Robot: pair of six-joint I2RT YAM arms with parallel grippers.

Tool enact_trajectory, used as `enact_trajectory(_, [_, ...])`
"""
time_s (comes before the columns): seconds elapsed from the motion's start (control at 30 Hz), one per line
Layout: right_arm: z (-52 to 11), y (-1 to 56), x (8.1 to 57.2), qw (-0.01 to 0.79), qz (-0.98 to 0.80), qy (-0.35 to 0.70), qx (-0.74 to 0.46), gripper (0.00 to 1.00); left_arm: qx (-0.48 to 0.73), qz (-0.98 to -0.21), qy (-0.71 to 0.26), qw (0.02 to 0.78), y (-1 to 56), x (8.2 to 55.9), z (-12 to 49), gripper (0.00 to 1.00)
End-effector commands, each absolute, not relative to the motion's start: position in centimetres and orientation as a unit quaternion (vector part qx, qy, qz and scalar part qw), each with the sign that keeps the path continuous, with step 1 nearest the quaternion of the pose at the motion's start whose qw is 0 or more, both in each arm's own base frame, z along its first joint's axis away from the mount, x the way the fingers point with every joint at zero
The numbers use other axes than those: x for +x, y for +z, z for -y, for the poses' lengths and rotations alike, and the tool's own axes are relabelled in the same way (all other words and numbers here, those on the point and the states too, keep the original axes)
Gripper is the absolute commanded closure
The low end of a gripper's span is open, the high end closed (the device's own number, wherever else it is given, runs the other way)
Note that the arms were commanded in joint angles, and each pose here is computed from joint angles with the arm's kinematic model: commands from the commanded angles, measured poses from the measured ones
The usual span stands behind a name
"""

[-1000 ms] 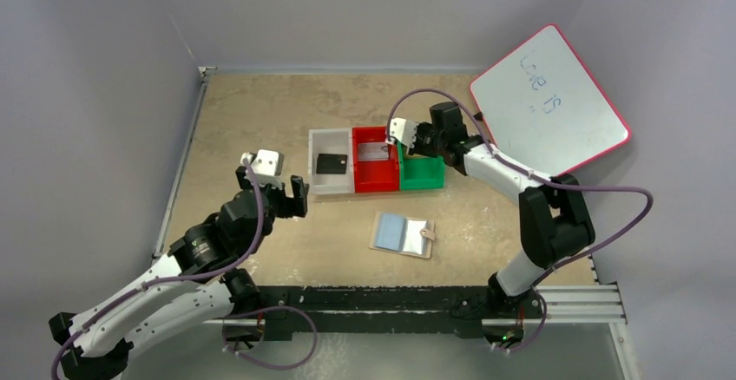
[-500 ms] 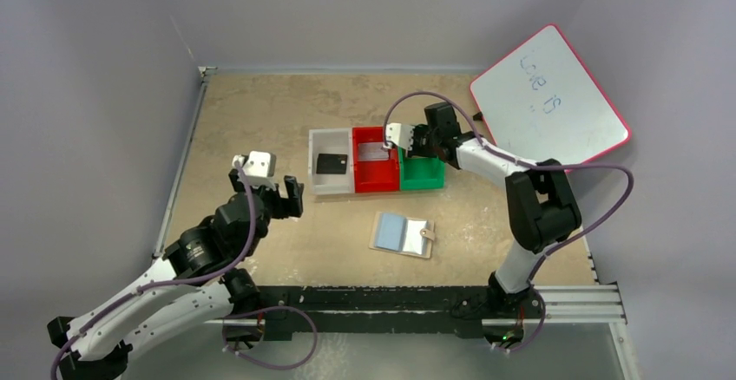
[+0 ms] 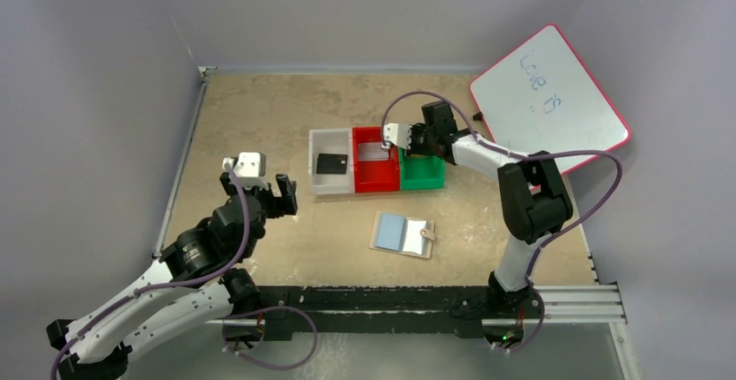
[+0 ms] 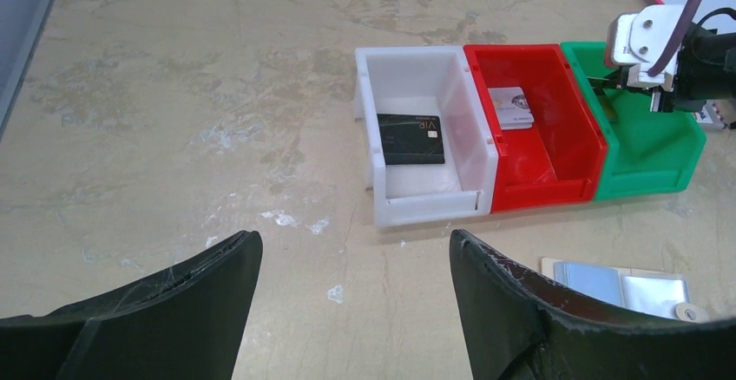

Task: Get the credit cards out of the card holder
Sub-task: Place the credit card in the storage box.

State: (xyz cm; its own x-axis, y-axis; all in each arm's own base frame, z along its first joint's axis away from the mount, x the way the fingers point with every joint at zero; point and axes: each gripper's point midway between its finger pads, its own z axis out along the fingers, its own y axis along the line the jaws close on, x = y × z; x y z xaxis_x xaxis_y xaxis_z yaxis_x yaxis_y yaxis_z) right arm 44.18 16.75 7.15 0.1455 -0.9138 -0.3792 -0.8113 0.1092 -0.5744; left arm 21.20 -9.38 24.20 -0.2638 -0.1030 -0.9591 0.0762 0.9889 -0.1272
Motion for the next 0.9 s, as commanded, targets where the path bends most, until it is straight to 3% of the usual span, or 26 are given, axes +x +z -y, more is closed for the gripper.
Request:
enact_trajectory(0.0, [-16.9,8.5,46.1,0.388,-0.636,-0.097,-0.66,1.0,-0.032,-0.782,-0.077,0.617,25.2,21.4,9.0,0.21])
enact_trajectory(0.4, [-16.3,8.7,47.0,0.397,-0.64,-0.125,-0.646,0.92,-0.036,-0.782,-0.076,0.618,25.1,21.3,8.8,0.21])
enact_trajectory(0.63, [-16.6,8.5,45.4,0.381,-0.646,-0.093,-0.654,0.8,-0.036,-0.783,-0.076,0.617,25.1,21.3,8.8,0.21])
enact_trajectory(0.87, [-17.3,8.4,43.4,0.365,-0.659,-0.042,-0.656,0.77,-0.034,-0.784,-0.076,0.615,25.0,21.4,8.9,0.21])
